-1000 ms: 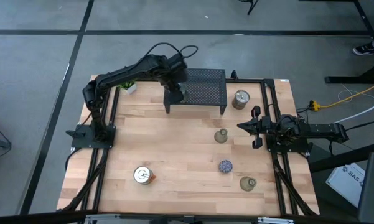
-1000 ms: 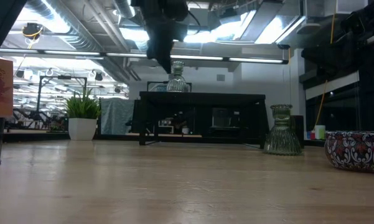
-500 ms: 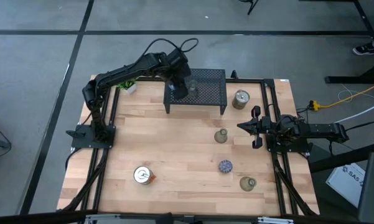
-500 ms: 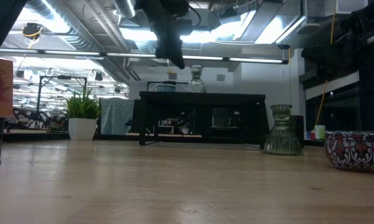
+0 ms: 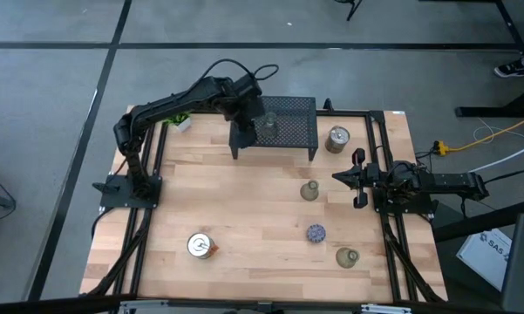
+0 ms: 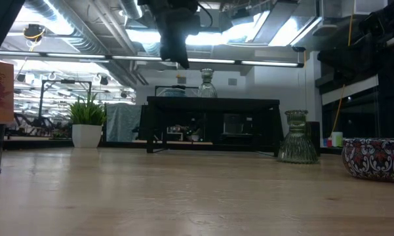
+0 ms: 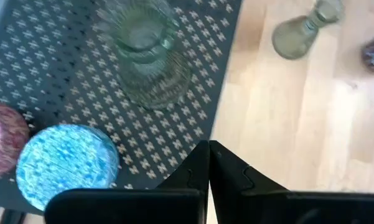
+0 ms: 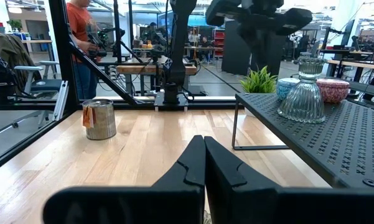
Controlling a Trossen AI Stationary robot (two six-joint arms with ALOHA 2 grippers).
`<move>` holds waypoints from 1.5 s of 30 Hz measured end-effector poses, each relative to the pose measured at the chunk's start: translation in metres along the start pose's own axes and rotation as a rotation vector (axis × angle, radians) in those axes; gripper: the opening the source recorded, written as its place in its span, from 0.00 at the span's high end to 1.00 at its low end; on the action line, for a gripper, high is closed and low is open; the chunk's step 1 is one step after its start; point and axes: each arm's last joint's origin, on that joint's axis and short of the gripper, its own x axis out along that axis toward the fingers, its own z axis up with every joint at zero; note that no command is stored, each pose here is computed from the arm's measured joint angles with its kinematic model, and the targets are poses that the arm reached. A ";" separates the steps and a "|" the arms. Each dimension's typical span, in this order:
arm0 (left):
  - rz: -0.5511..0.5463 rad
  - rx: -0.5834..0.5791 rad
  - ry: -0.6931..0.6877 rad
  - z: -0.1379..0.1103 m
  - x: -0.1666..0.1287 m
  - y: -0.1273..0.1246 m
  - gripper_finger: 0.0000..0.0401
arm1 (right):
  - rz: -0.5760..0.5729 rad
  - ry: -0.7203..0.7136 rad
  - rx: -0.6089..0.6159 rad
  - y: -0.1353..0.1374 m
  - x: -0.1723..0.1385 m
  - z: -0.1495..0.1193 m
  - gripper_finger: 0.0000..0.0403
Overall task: Pick & Place candle stick holders
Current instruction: Put the bottom silver scented candle on the shelf
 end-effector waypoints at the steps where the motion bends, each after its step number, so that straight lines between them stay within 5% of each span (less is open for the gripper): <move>1: -0.006 0.003 0.004 0.000 0.000 -0.002 1.00 | 0.000 0.000 0.000 0.000 0.000 0.000 1.00; 9: -0.119 0.112 0.182 -0.017 -0.002 -0.032 1.00 | 0.000 0.000 0.000 0.000 0.000 0.000 1.00; 19: -0.165 0.220 0.221 -0.026 -0.003 -0.072 1.00 | 0.000 0.000 0.000 0.000 0.000 0.000 1.00; 30: -0.254 0.165 0.205 -0.088 0.001 -0.114 1.00 | 0.000 0.000 0.000 0.000 0.000 0.000 1.00; 45: -0.345 0.274 0.191 -0.161 -0.020 -0.191 0.99 | 0.000 0.000 0.000 0.000 0.000 0.000 1.00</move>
